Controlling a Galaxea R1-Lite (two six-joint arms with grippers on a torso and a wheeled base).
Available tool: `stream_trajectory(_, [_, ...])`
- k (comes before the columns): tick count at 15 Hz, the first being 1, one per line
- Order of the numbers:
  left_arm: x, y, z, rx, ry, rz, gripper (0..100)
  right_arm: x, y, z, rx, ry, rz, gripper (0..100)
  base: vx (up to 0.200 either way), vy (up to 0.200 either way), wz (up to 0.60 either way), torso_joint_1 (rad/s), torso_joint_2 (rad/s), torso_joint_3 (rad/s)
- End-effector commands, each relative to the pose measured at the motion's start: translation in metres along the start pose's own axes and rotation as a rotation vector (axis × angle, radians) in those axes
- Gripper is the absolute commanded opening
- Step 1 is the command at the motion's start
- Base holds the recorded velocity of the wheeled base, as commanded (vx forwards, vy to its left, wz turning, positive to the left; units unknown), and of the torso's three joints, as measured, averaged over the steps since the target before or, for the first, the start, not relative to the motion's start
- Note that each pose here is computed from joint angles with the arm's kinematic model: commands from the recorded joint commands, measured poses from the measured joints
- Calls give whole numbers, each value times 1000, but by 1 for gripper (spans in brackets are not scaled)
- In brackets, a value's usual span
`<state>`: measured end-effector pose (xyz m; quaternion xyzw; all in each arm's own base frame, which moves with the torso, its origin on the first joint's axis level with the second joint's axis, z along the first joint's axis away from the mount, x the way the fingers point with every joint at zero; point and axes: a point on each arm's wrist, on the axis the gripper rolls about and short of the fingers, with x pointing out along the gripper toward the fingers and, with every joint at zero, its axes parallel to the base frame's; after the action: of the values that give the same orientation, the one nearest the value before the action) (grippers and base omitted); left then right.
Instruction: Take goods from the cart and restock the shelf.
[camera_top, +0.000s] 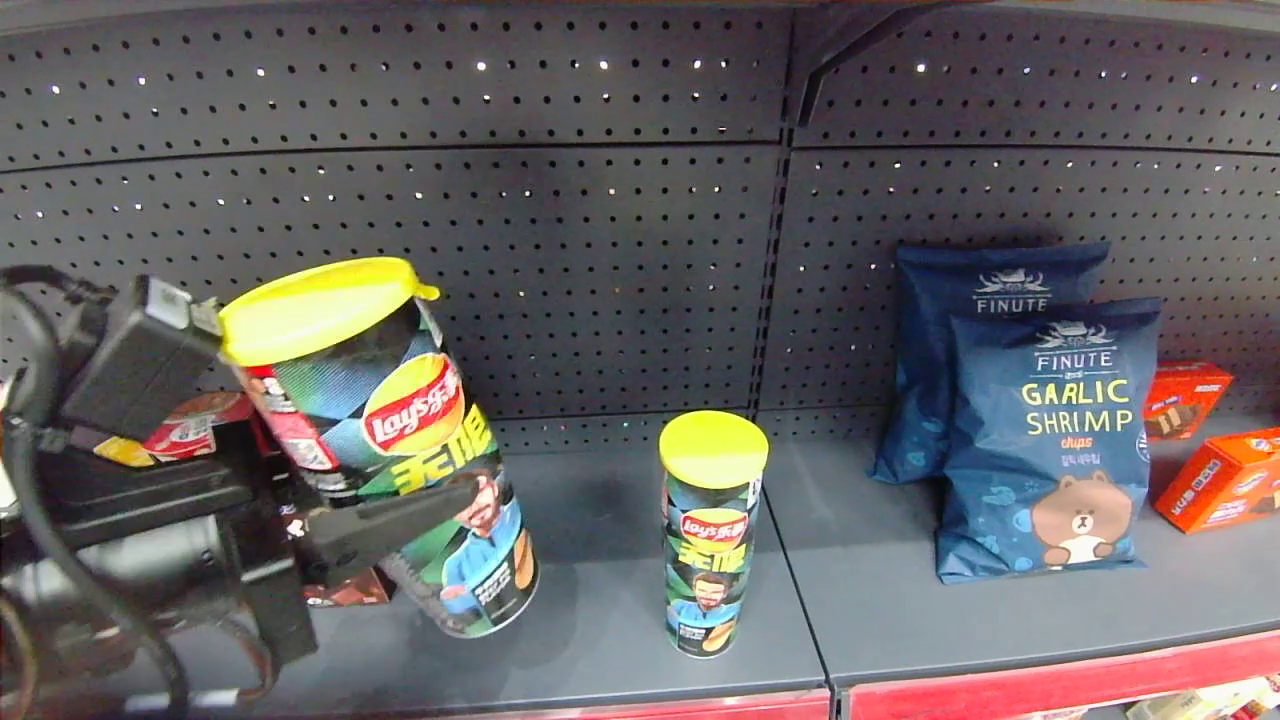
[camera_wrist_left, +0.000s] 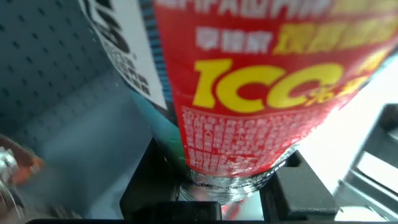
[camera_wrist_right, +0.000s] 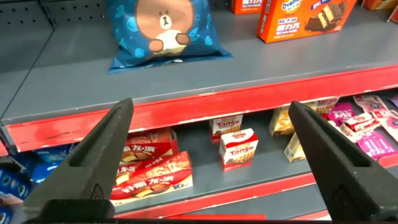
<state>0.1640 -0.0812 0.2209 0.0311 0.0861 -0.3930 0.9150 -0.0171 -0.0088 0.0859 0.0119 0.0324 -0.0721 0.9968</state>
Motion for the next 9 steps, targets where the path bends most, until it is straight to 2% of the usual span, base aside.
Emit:
stream_trajectory(1, [54, 45, -11, -20, -1, -8, 0, 0, 0, 0, -2, 6, 0, 100, 0, 0, 0, 0, 0, 0])
stream_trajectory(2, [57, 49, -11, -16, -9, -18, 0, 0, 0, 0, -2, 6, 0, 100, 0, 0, 0, 0, 0, 0])
stream_trajectory(3, [78, 66, -10, -19, -13, -43, 0, 0, 0, 0, -1, 4, 0, 100, 0, 0, 0, 0, 0, 0])
stream_trajectory(5, [93, 74, -9, -20, -10, -51, 0, 0, 0, 0, -2, 6, 0, 100, 0, 0, 0, 0, 0, 0])
stream_trajectory(7, [117, 86, -10, -2, -7, -59, 0, 0, 0, 0, -2, 6, 0, 100, 0, 0, 0, 0, 0, 0])
stream_trajectory(9, [135, 95, -12, 19, -7, -116, 0, 0, 0, 0, -1, 4, 0, 100, 0, 0, 0, 0, 0, 0])
